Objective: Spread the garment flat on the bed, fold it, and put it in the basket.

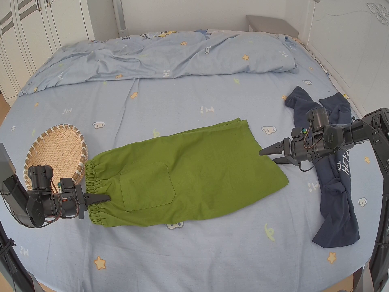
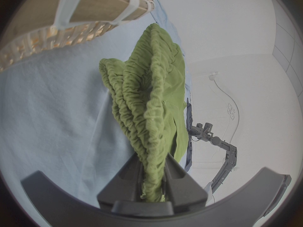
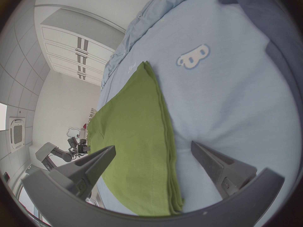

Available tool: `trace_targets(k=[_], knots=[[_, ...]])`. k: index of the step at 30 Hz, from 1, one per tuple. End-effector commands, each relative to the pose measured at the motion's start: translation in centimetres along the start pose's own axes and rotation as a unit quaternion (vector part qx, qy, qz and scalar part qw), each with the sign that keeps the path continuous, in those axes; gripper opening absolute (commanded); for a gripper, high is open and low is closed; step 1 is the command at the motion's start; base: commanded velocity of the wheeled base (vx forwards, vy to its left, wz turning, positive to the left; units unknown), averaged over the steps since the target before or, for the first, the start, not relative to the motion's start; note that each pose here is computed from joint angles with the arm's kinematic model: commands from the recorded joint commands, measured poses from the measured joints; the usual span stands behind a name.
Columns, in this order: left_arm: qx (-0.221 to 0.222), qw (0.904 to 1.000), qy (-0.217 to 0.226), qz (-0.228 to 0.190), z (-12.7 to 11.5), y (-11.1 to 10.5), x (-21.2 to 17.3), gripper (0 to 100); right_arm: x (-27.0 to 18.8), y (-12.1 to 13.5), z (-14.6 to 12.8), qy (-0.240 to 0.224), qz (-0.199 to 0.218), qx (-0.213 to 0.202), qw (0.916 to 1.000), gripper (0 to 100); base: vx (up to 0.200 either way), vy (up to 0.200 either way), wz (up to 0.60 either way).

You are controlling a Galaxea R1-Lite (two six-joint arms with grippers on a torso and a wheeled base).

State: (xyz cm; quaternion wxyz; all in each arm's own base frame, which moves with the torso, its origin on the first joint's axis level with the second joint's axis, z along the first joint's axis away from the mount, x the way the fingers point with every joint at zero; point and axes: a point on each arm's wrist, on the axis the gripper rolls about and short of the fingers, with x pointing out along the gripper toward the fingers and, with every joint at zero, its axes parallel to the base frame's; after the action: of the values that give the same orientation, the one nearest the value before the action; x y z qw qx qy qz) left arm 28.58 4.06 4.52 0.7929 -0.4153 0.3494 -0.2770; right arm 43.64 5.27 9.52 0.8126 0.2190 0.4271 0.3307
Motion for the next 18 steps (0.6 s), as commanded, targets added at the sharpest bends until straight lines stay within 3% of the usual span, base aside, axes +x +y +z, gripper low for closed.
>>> trace_targets(k=[1, 15, 16, 18], knots=[[0.001, 1.0, 0.0, -0.001, 0.0, -0.1, 0.0, 0, 1.7, -0.4, -1.0, 0.025, 0.002, 0.011, 0.9996, 100, 0.0, 0.0, 0.0], [0.001, 1.0, 0.002, -0.001, -0.2, -0.2, 0.0, 0, 3.6, -1.4, -1.9, 0.048, 0.003, 0.021, 0.9986, 100, 0.0, 0.0, 0.0], [0.001, 1.0, 0.002, -0.001, -0.2, -0.1, 0.0, 0, 3.5, -1.4, -1.9, 0.051, 0.003, 0.023, 0.9984, 0, 0.0, 0.0, 0.0], [0.001, 1.0, 0.002, -0.001, -0.2, -0.2, 0.0, 0, 3.5, -1.2, -1.9, 0.057, 0.003, 0.023, 0.9981, 0, 0.0, 0.0, 0.0]])
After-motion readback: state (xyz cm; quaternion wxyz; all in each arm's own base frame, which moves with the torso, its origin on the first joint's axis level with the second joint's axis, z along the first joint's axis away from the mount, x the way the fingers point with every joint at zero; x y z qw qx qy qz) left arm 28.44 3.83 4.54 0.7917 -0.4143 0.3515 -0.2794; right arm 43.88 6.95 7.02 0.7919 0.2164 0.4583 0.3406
